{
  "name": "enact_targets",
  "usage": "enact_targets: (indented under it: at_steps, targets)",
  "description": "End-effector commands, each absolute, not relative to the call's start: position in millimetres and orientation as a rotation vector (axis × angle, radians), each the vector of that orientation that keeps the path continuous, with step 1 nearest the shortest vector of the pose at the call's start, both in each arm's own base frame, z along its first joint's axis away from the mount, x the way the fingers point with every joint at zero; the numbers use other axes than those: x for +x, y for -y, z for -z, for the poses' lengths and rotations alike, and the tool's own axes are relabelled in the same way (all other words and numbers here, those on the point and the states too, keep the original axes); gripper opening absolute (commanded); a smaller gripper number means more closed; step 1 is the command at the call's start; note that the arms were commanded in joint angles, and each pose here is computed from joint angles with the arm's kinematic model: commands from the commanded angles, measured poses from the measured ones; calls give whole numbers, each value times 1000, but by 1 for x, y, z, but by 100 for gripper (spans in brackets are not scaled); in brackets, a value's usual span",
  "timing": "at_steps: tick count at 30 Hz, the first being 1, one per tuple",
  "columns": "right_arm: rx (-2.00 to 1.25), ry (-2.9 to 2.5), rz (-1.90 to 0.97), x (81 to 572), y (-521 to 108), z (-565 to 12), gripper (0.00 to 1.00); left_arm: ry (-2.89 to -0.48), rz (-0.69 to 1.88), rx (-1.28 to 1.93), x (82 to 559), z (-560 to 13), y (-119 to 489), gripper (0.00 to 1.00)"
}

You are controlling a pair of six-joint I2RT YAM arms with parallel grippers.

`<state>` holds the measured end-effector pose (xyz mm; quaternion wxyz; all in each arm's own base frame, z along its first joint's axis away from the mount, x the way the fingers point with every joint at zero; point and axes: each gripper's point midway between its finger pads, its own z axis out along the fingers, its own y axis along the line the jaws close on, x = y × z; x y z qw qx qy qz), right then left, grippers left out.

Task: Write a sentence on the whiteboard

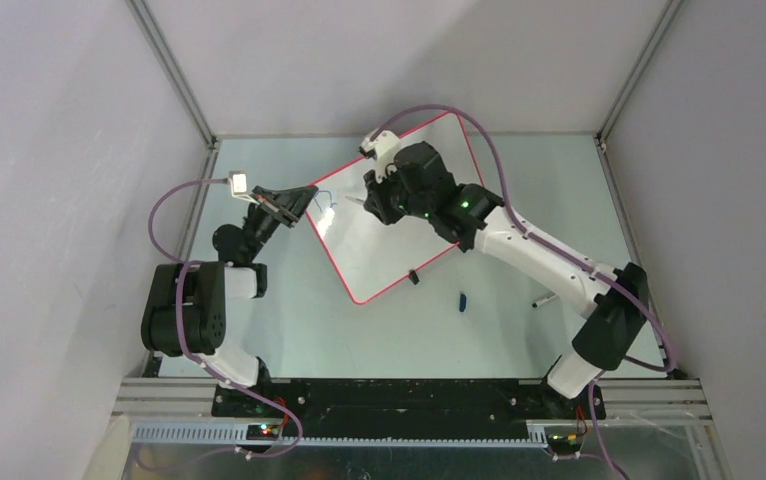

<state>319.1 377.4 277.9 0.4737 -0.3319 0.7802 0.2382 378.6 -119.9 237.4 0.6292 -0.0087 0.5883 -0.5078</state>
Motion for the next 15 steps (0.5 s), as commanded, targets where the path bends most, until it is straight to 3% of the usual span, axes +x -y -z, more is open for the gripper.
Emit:
enact_targets:
  at_steps: [1, 15]
  targets:
    - [-754, -1890, -689, 308, -369, -319, 0, -1331, 1114, 125, 367, -236, 133, 1]
    - [-804, -1990, -558, 310, -359, -339, 0, -1323, 1102, 137, 367, -238, 133, 1]
